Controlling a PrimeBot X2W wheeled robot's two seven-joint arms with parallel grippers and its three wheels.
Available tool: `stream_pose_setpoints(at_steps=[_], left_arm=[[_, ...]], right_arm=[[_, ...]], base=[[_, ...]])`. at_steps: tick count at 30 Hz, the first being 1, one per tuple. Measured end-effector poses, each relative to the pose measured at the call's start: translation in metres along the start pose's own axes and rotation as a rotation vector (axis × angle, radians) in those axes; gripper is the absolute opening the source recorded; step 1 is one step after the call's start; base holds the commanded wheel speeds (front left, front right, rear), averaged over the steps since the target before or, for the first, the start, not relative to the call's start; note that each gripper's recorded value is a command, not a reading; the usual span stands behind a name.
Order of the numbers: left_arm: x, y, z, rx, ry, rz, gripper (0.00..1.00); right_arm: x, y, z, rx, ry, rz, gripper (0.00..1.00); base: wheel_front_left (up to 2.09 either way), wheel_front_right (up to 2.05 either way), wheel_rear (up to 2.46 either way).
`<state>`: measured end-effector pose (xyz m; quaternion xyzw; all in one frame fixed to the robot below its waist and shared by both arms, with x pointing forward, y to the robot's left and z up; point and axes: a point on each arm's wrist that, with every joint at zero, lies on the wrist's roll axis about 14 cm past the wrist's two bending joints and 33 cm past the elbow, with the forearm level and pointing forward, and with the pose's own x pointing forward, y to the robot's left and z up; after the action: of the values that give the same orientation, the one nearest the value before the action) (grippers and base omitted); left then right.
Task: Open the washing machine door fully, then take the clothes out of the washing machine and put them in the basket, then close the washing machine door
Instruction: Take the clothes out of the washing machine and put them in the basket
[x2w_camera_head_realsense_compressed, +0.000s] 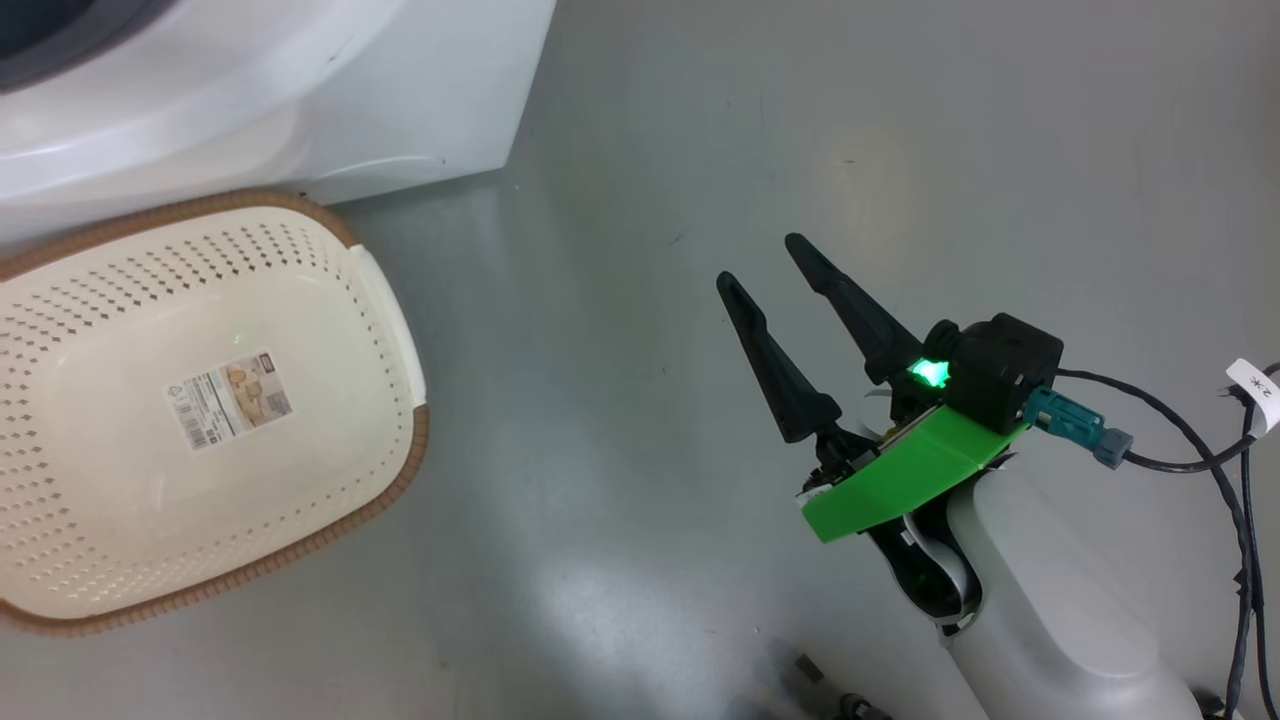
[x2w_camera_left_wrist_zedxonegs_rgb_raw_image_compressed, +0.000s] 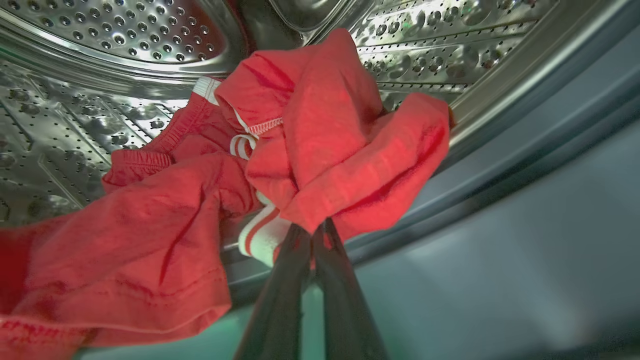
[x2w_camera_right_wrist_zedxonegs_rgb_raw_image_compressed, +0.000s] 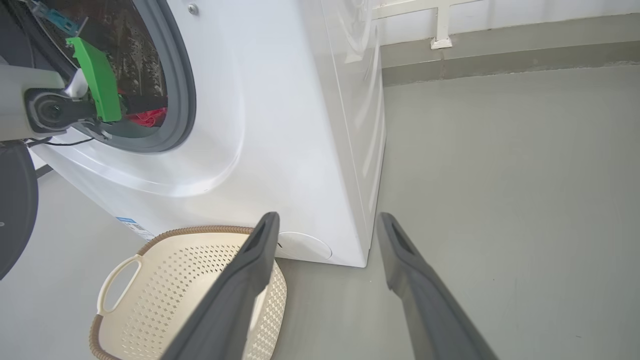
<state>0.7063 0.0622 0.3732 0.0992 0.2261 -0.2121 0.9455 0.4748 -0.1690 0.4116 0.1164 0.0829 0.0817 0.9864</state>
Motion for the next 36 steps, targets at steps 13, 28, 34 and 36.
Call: stream_pose_setpoints(at_steps=[13, 28, 34, 36], left_arm=[[-0.036, -0.023, 0.018, -0.235, -0.186, -0.017, 0.00], [-0.118, 0.000, 0.070, -0.337, -0.425, 0.023, 0.00], [-0.156, 0.006, 0.087, -0.335, -0.539, 0.041, 0.00], [-0.168, 0.006, 0.091, -0.329, -0.573, 0.044, 0.00]], right_arm=[[-0.006, 0.001, 0.025, -0.027, -0.053, 0.013, 1.00], [-0.027, 0.004, 0.046, -0.031, -0.102, 0.023, 1.00], [-0.033, 0.007, 0.054, -0.037, -0.121, 0.032, 1.00], [-0.032, 0.009, 0.060, -0.040, -0.136, 0.040, 1.00]], base=[[0.00, 0.00, 0.00], [0.00, 0.00, 0.00], [0.00, 0.00, 0.00], [0.00, 0.00, 0.00]])
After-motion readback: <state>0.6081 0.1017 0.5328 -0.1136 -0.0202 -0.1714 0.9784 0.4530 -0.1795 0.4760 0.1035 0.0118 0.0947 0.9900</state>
